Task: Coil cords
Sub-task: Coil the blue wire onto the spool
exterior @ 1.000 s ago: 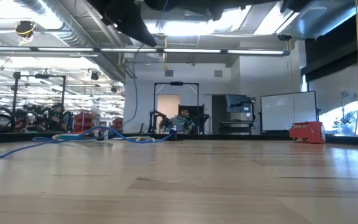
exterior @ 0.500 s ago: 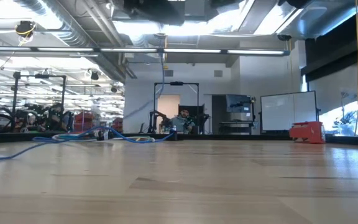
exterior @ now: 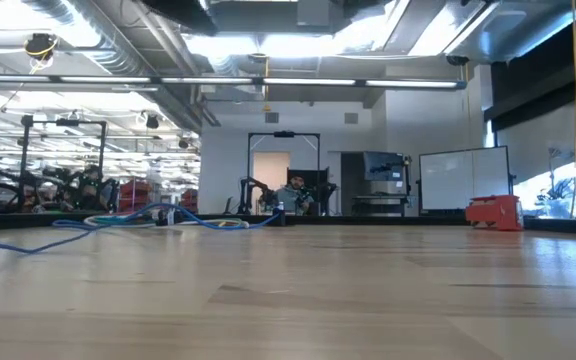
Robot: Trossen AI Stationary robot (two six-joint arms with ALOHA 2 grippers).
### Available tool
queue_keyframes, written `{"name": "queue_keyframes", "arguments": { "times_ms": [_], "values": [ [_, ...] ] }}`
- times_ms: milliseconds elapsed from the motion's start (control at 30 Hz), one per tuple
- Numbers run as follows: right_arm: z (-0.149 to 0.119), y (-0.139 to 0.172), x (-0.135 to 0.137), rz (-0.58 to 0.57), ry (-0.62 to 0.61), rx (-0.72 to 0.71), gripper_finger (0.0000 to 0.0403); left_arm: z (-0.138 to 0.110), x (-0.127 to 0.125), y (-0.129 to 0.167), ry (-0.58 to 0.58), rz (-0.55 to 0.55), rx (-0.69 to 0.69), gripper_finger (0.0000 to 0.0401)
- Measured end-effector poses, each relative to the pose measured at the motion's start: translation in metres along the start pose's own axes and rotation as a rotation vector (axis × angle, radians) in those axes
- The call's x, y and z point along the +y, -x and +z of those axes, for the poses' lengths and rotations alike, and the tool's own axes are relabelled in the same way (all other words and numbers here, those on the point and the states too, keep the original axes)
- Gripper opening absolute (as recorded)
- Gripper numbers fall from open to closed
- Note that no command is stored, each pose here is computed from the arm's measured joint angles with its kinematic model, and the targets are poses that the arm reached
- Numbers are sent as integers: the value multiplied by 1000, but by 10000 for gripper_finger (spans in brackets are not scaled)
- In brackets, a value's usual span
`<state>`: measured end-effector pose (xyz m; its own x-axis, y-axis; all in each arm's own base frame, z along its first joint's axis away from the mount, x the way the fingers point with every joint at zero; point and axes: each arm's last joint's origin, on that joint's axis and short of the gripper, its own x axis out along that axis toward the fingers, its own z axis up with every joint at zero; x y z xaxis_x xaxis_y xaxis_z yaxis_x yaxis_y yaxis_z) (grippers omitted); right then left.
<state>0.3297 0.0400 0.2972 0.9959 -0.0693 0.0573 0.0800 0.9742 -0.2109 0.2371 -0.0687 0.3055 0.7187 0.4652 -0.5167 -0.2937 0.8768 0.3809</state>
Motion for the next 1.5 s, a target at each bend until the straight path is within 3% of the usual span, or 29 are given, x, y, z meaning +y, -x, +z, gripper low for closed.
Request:
{"name": "queue_keyframes", "arguments": {
  "times_ms": [200,533,1133,1500],
  "values": [
    [6,4,-3,-11,2,-9,7,-5,11,10,3,5,21,6],
    [40,-3,-8,17,15,-35,7,-9,10,7,-36,13,56,2],
    [75,-8,-14,39,50,-41,7,-13,11,8,-55,18,84,7],
    [68,-6,-8,90,79,123,7,-17,22,18,3,50,89,4]
  ]
}}
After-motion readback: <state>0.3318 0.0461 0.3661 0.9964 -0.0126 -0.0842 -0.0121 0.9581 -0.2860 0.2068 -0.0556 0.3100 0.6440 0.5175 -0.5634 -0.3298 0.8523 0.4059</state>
